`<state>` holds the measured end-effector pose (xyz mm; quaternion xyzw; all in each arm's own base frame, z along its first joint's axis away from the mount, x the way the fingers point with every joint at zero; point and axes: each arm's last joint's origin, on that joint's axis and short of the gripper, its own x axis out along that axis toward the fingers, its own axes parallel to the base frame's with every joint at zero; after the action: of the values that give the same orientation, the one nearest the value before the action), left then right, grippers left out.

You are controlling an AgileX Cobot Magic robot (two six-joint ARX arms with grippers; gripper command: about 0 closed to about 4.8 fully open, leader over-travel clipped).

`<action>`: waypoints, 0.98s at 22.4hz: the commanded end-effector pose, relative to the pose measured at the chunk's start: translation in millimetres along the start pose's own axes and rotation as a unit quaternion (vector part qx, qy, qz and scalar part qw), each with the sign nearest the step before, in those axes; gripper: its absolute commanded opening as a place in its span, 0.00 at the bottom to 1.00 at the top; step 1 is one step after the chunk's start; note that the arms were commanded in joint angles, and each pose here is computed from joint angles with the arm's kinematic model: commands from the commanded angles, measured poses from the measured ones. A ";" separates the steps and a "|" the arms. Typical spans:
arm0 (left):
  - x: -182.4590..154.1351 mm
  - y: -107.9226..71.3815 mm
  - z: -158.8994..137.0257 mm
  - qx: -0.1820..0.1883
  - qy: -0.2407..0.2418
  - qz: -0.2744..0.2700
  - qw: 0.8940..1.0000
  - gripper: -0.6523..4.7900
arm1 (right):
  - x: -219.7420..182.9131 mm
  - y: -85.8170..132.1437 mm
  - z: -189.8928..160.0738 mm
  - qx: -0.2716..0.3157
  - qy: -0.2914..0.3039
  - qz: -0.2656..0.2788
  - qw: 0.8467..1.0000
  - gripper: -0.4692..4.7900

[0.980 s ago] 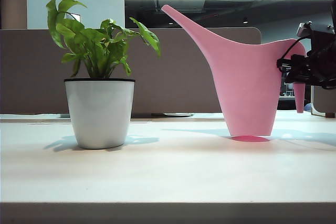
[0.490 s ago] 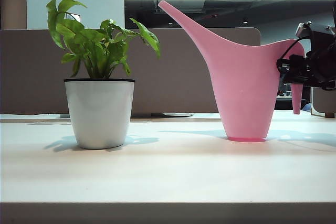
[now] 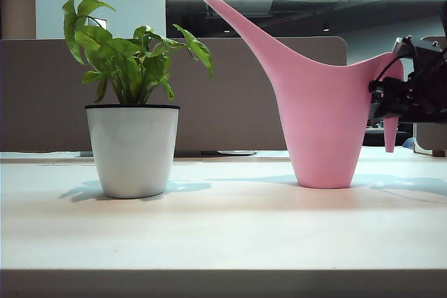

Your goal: Pick up the watering can from the table, water the potted plant, and put the can back.

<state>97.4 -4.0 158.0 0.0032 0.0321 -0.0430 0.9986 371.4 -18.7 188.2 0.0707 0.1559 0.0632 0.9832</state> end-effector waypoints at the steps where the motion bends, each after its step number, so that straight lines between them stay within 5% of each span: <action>1: -0.3 0.2 2.2 0.002 -0.007 0.001 1.000 0.11 | -9.6 2.9 11.0 -0.022 0.000 0.001 1.000 0.49; 10: -0.3 0.1 -0.4 0.001 0.007 0.001 1.000 0.11 | -62.8 17.9 38.3 -0.025 0.062 -0.008 0.998 0.49; 22: -0.3 -0.1 -0.2 -0.001 0.006 -0.002 1.000 0.11 | -171.2 42.7 54.2 0.003 0.017 -0.005 1.000 0.45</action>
<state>97.2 -4.0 155.6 0.0026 0.0446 -0.0432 0.9981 230.6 -9.2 298.3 0.0539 0.1676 0.0625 0.9824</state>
